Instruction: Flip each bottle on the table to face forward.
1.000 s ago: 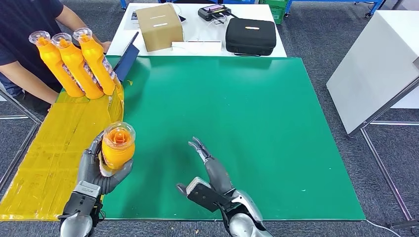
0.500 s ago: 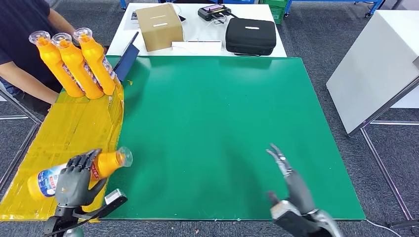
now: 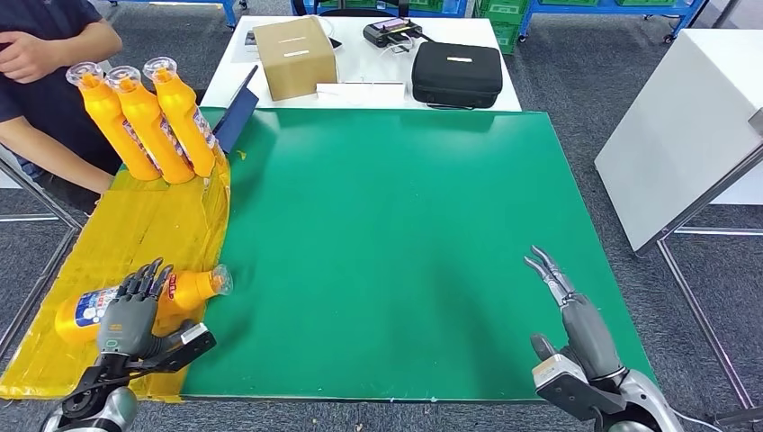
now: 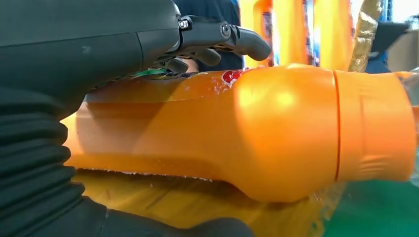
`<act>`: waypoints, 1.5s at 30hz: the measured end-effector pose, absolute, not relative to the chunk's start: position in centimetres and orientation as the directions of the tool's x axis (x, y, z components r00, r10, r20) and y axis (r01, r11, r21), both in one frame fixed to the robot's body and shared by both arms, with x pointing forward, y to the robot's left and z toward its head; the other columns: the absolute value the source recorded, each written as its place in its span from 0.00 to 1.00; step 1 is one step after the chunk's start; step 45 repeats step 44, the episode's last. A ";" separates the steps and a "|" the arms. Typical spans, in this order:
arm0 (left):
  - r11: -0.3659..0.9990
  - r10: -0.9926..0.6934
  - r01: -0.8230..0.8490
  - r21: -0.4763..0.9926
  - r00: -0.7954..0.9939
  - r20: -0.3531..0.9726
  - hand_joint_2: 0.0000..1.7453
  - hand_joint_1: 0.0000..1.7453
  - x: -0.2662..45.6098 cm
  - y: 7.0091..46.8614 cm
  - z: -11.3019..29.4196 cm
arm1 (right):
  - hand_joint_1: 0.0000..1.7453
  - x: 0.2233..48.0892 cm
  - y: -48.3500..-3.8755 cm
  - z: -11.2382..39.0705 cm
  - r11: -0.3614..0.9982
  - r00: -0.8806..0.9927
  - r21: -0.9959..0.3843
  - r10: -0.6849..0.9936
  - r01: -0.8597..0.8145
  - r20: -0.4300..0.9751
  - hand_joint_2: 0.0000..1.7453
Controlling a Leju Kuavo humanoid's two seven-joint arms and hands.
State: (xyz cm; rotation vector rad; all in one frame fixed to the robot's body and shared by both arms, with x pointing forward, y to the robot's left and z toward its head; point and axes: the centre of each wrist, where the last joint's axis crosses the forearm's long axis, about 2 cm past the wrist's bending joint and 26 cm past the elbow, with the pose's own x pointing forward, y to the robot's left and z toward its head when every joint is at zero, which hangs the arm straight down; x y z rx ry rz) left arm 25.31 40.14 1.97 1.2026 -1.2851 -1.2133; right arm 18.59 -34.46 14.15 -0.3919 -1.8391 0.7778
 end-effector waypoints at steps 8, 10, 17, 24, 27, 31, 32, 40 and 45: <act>0.029 -0.998 -0.024 0.999 -0.058 0.028 0.00 0.00 25.3 40.6 1.9 | 0.00 18.8 -34.7 14.1 0.733 -0.389 -0.674 0.598 -0.087 0.701 0.00; 0.029 -0.998 -0.022 0.999 -0.058 0.027 0.00 0.00 25.2 40.7 1.8 | 0.00 18.8 -34.7 14.1 0.733 -0.389 -0.674 0.598 -0.087 0.701 0.00; 0.071 -0.995 -0.012 0.997 -0.068 0.070 0.00 0.00 25.2 40.7 1.8 | 0.00 18.8 -34.7 14.1 0.729 -0.387 -0.679 0.602 -0.089 0.698 0.00; 0.442 -0.884 0.003 0.897 -0.171 0.436 0.00 0.00 24.8 38.9 3.3 | 0.00 18.7 -34.0 13.7 0.735 -0.405 -0.675 0.599 -0.065 0.691 0.00; 0.801 -0.585 -0.023 0.599 -0.246 0.773 0.00 0.00 24.8 35.4 4.9 | 0.00 18.4 -32.2 13.4 0.779 -0.467 -0.625 0.574 0.057 0.673 0.00; 0.982 -0.135 0.066 0.176 -0.403 0.905 0.00 0.00 25.8 30.7 9.4 | 0.00 18.3 -28.2 13.6 0.841 -0.514 -0.500 0.527 0.206 0.676 0.00; 0.984 -0.091 0.100 0.148 -0.437 0.895 0.00 0.00 25.8 29.5 10.4 | 0.00 18.3 -27.1 13.7 0.855 -0.520 -0.471 0.509 0.217 0.685 0.00; 0.945 0.004 0.258 0.200 -0.620 0.784 0.00 0.00 22.4 19.0 15.2 | 0.00 17.5 -19.6 15.1 0.888 -0.582 -0.391 0.456 0.243 0.673 0.00; 0.923 0.076 0.338 0.183 -0.629 0.774 0.00 0.00 21.4 15.7 16.0 | 0.00 17.3 -17.4 15.6 0.916 -0.607 -0.356 0.393 0.188 0.691 0.00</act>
